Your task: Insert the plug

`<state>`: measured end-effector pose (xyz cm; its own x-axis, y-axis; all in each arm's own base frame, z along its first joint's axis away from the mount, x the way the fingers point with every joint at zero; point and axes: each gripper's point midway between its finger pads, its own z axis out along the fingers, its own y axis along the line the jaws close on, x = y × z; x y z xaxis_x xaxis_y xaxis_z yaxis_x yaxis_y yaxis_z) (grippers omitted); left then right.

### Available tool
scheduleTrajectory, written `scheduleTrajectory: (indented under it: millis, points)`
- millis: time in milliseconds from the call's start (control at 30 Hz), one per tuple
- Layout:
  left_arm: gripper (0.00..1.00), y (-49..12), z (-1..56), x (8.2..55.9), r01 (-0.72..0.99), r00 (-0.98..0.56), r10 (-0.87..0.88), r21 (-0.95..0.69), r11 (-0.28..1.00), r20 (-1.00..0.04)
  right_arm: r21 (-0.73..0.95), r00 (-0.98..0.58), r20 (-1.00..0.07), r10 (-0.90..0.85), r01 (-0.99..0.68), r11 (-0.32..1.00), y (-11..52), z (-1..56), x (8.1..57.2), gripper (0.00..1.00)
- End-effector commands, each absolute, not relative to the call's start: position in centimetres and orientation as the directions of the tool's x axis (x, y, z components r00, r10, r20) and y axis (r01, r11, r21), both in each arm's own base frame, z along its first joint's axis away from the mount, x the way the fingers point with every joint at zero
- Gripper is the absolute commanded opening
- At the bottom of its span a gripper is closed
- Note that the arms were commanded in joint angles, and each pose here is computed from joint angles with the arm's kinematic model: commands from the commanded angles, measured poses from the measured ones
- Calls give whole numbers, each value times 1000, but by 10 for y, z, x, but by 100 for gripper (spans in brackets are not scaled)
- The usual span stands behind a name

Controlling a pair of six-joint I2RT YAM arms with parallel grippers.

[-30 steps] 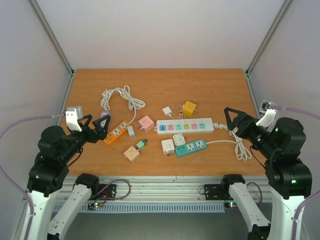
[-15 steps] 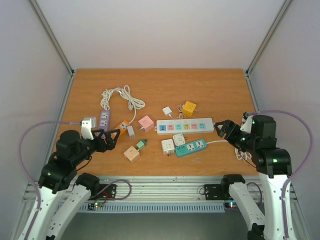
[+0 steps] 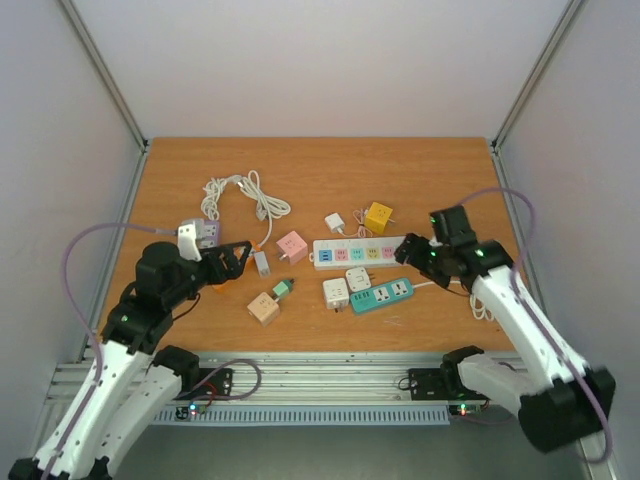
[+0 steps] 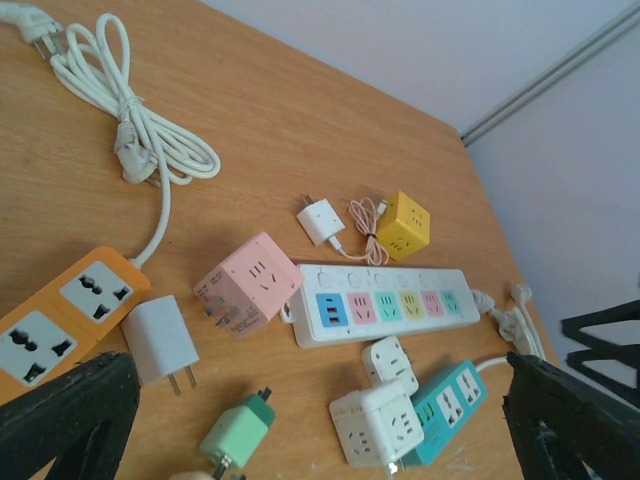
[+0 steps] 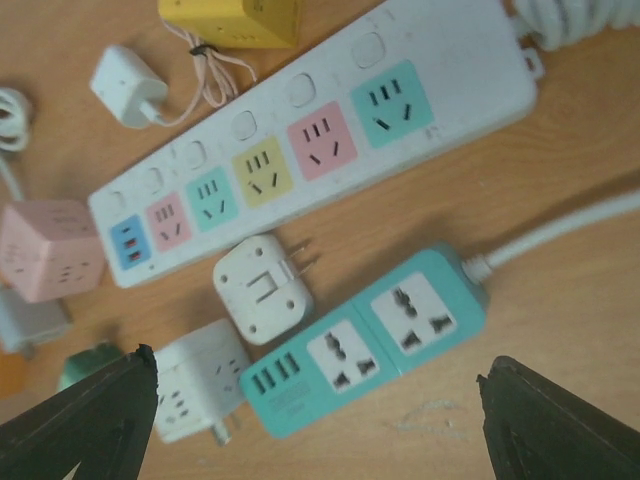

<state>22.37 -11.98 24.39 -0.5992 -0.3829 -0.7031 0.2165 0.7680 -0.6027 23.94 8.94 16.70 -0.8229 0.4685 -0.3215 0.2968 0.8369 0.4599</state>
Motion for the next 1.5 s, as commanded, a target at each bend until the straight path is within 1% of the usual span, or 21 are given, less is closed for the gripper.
scheduleTrajectory:
  millis: [0, 67, 200, 267, 367, 400, 600, 800, 1000, 1033, 1133, 1267, 1367, 1467]
  points:
    - [99, -125, 281, 254, 231, -515, -475, -649, 725, -714, 349, -781, -439, 445, 308, 885, 96, 164, 302, 89]
    - [99, -128, 281, 265, 230, -513, -474, -647, 727, -716, 314, -797, -439, 415, 297, 902, 107, 151, 325, 89]
    - [99, -132, 275, 278, 224, -524, -449, -626, 747, -724, 213, -799, -481, 360, 292, 932, 120, 137, 374, 90]
    - [99, -134, 272, 282, 228, -532, -432, -614, 756, -728, 167, -809, -485, 333, 287, 943, 124, 127, 394, 91]
    - [99, -135, 264, 285, 226, -541, -410, -597, 770, -734, 101, -831, -466, 303, 290, 952, 128, 107, 416, 96]
    - [99, -135, 263, 286, 226, -541, -406, -592, 773, -737, 90, -835, -460, 302, 295, 951, 129, 103, 420, 98]
    - [99, -132, 254, 287, 218, -544, -382, -566, 795, -747, 11, -841, -441, 313, 343, 939, 129, 86, 434, 98]
    - [99, -132, 251, 287, 212, -549, -379, -563, 799, -745, -15, -841, -435, 322, 364, 931, 127, 78, 439, 91]
    - [99, -130, 248, 288, 202, -549, -381, -560, 803, -744, -5, -850, -423, 314, 349, 937, 135, 69, 450, 91]
    - [99, -130, 247, 288, 199, -551, -382, -561, 804, -742, -5, -852, -420, 314, 347, 938, 136, 68, 452, 90]
    - [99, -130, 246, 288, 196, -553, -379, -558, 807, -742, -14, -849, -418, 324, 362, 932, 135, 65, 456, 76]
    - [99, -129, 246, 289, 189, -551, -378, -552, 812, -744, -18, -840, -430, 330, 373, 927, 132, 67, 455, 61]
    - [99, -128, 246, 289, 189, -552, -375, -549, 814, -745, -11, -827, -455, 331, 377, 926, 128, 76, 453, 55]
    - [99, -129, 247, 289, 193, -553, -374, -551, 812, -745, 21, -805, -493, 329, 367, 930, 126, 95, 450, 54]
